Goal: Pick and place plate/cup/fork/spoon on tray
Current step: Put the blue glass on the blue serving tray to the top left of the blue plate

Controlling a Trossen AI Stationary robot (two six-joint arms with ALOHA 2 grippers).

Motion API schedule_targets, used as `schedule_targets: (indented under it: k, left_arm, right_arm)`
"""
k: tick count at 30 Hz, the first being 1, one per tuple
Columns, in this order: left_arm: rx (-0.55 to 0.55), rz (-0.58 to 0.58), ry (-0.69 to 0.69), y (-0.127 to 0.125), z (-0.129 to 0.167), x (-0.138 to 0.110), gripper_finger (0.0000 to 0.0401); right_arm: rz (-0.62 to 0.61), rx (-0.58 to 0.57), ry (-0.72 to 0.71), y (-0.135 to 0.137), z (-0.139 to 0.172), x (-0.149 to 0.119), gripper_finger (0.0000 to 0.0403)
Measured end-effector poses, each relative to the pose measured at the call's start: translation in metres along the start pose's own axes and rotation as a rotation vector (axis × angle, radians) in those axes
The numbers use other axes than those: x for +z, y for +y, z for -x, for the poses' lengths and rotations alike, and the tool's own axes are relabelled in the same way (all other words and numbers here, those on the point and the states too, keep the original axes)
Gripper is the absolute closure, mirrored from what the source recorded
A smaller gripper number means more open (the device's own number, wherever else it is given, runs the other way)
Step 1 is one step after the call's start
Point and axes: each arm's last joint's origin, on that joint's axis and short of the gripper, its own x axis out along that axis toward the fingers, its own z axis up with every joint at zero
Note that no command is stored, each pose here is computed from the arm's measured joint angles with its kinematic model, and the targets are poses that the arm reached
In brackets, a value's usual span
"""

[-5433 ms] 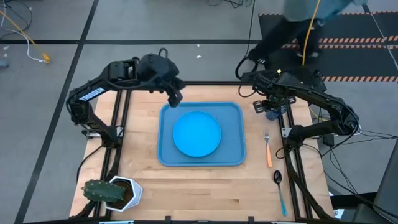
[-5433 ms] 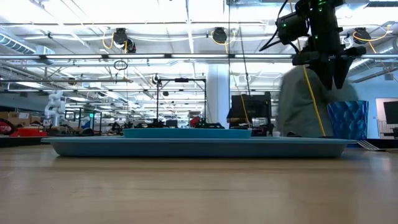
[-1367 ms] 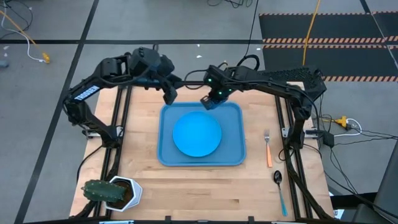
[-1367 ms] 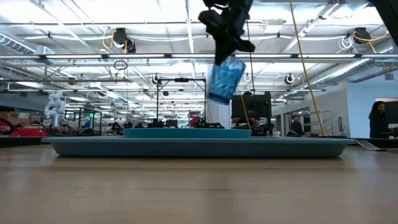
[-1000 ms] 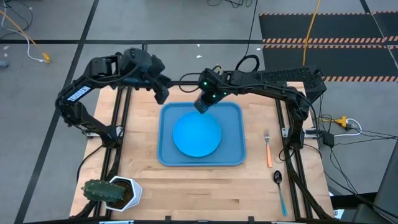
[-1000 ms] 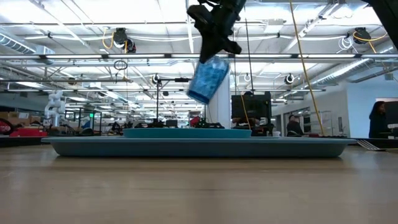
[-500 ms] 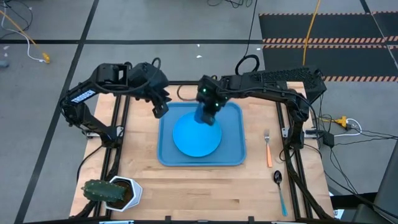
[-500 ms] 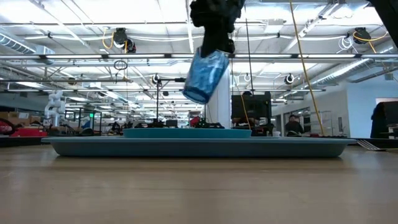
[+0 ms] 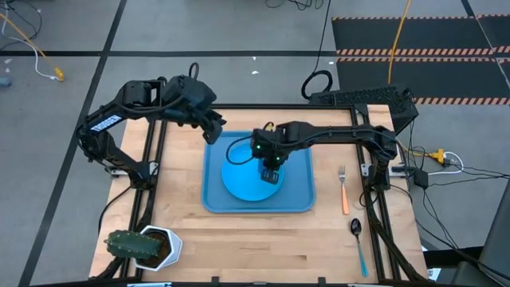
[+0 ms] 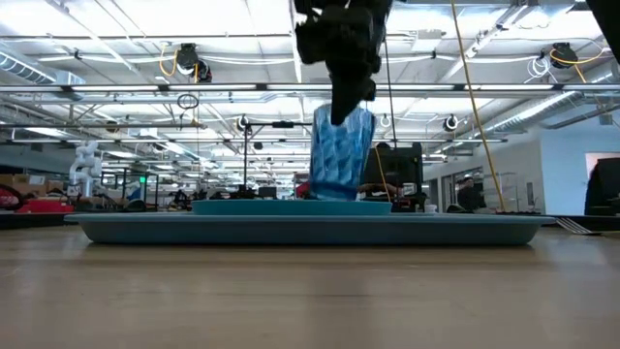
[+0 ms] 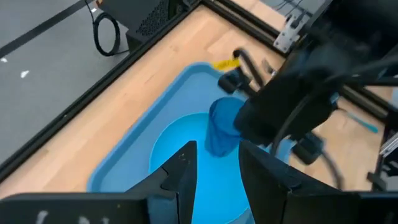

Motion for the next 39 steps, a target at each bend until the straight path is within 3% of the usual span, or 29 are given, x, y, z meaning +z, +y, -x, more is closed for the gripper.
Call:
schedule_targets:
  k: [8,19,32,39]
  left_arm:
    - [-0.015,0.010,-0.035,-0.001,0.000,0.003,0.0281]
    - [-0.009,0.097,-0.043,-0.001,0.000,0.004,0.0281]
    - [-0.057,0.129,-0.130,-0.007,-0.003,0.014,0.0281]
    - [-0.042,0.108,-0.104,-0.009,-0.011,0.014,0.0281]
  right_arm:
    - [0.004,-0.004,0.034,-0.005,-0.027,-0.012,0.0403]
    - [-0.016,0.005,-0.014,-0.004,-0.028,-0.008,0.0398]
    - [-0.012,0.033,-0.049,-0.003,-0.026,-0.006,0.0302]
    - [-0.016,0.049,-0.086,-0.002,-0.014,-0.006,0.0268]
